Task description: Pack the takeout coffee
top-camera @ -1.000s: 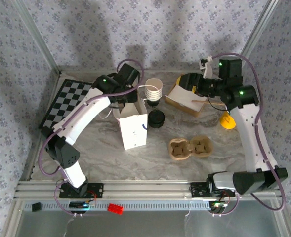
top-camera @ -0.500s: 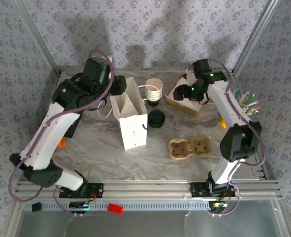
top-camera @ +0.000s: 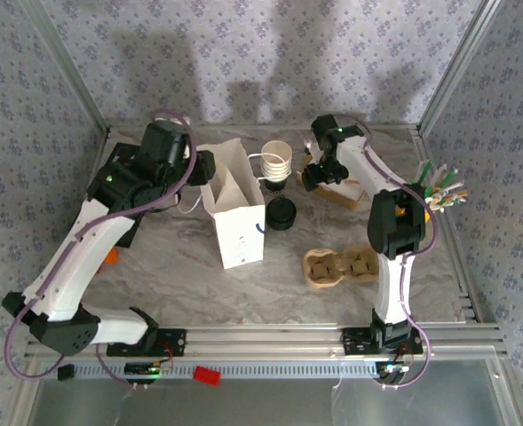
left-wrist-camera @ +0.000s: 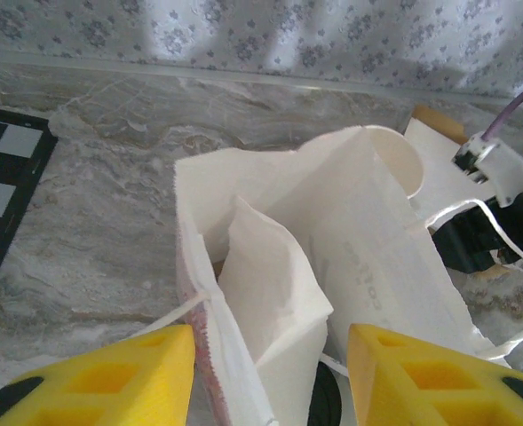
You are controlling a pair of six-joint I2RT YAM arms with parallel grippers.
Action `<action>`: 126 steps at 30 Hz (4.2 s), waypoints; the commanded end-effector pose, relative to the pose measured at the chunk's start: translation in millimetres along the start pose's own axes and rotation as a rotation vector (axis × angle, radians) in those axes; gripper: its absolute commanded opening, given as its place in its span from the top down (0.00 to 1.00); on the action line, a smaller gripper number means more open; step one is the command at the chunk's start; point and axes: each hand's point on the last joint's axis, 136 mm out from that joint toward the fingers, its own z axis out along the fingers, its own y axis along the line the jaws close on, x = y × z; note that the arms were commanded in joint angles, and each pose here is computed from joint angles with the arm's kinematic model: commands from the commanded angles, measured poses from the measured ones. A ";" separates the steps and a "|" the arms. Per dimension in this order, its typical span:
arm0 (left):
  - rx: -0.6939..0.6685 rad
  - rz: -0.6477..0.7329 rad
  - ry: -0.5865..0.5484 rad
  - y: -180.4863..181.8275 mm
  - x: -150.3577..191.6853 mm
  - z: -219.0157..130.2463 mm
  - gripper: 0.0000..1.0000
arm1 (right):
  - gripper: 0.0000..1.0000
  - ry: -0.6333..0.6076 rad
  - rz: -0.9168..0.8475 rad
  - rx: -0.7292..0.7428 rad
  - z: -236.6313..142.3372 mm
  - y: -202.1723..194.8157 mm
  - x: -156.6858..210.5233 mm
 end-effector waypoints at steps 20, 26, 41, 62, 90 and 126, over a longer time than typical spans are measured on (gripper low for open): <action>0.045 -0.037 -0.067 3.6 -19.7 -13.6 0.49 | 1.00 -0.042 0.027 0.010 -9.1 -31.1 -19.0; 0.060 -0.021 -0.077 -0.8 -26.4 -17.7 0.49 | 1.00 -0.193 0.130 -0.025 -64.4 -39.1 -34.2; 0.236 0.224 -0.193 -44.4 -42.3 -56.6 0.30 | 1.00 -0.671 0.299 -0.317 -243.5 -29.0 -44.0; 0.632 0.586 -0.406 -190.7 -25.2 -65.9 0.06 | 1.00 -0.985 0.230 -0.763 -436.6 58.7 7.3; 0.464 0.486 -0.528 -188.5 -53.0 -18.8 1.00 | 0.86 -1.053 0.203 -0.854 -442.3 101.8 64.1; 0.805 0.430 -0.338 -183.6 -55.0 -81.0 1.00 | 0.06 -1.261 -0.700 -0.295 -386.0 171.3 61.1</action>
